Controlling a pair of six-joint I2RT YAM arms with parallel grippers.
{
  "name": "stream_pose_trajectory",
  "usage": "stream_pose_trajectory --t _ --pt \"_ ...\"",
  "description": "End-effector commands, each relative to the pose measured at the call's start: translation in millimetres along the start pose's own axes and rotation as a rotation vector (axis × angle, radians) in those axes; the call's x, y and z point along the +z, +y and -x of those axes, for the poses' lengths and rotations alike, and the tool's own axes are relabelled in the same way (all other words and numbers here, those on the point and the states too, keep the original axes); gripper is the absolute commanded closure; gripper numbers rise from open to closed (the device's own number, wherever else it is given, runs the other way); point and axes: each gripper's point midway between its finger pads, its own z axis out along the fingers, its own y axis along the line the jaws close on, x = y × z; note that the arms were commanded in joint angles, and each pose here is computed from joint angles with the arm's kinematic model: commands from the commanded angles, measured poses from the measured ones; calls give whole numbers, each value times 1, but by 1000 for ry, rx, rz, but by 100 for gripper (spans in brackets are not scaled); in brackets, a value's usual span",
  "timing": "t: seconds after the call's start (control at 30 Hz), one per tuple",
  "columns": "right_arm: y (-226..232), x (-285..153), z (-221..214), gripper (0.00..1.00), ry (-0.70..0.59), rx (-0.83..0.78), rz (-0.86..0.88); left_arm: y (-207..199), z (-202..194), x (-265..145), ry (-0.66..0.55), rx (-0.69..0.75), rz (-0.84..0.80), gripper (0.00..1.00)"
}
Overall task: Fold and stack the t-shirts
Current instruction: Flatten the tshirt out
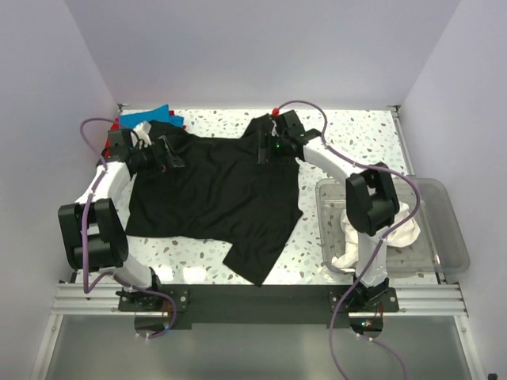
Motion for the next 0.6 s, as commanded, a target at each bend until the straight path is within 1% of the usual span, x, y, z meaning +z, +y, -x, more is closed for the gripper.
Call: stream_pose_trajectory --t 0.0,0.17,0.3,0.57 --pt "6 0 2 30 -17 -2 -1 -6 0 -8 -45 45 -28 0" --pt "-21 21 -18 32 39 4 -104 4 -32 12 20 7 -53 0" --pt "-40 36 -39 32 103 6 -174 13 -45 25 52 -10 -50 0" --pt "-68 52 -56 32 155 19 -282 30 -68 54 124 -30 -19 0"
